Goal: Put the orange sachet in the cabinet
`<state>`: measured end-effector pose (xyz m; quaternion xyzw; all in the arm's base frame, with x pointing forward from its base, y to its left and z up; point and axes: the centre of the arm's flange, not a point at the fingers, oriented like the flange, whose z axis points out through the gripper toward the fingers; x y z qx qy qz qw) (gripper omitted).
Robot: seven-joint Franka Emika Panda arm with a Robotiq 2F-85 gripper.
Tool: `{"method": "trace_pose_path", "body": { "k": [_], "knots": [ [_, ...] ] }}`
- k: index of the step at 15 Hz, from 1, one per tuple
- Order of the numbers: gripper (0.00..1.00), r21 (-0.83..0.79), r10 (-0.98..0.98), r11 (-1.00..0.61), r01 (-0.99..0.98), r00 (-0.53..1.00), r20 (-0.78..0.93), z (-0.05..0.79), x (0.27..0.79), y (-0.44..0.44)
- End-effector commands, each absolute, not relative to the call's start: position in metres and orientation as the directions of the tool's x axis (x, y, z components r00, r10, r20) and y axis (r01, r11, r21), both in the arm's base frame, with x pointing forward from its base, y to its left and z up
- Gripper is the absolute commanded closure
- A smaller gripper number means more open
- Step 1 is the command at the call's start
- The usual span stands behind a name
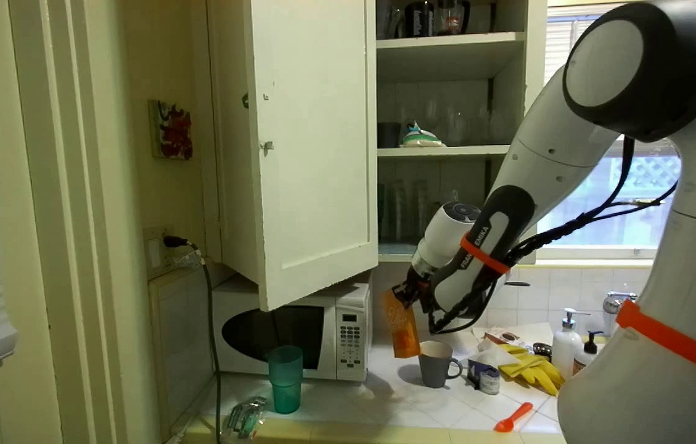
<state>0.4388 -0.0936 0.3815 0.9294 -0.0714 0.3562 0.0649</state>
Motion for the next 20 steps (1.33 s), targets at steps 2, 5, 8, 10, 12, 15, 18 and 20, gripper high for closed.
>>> {"method": "trace_pose_path", "body": {
  "k": [2,5,8,10,12,15,18,20],
  "knots": [
    [1.0,0.137,-0.061,-0.967,-0.213,0.723,0.688,0.437,0.411,-0.106],
    [1.0,0.176,-0.047,-0.954,-0.241,0.702,0.71,0.464,0.397,-0.112],
    [1.0,0.181,-0.053,-0.946,-0.269,0.677,0.734,0.487,0.387,-0.118],
    [1.0,0.172,-0.054,-0.945,-0.279,0.649,0.759,0.5,0.379,-0.117],
    [1.0,0.151,-0.076,-0.942,-0.3,0.63,0.773,0.512,0.372,-0.116],
    [1.0,0.141,-0.087,-0.934,-0.328,0.592,0.801,0.528,0.361,-0.118],
    [1.0,0.17,-0.058,-0.919,-0.356,0.548,0.834,0.543,0.358,-0.122],
    [1.0,0.179,-0.05,-0.911,-0.371,0.53,0.846,0.549,0.358,-0.126]
  ]
}}
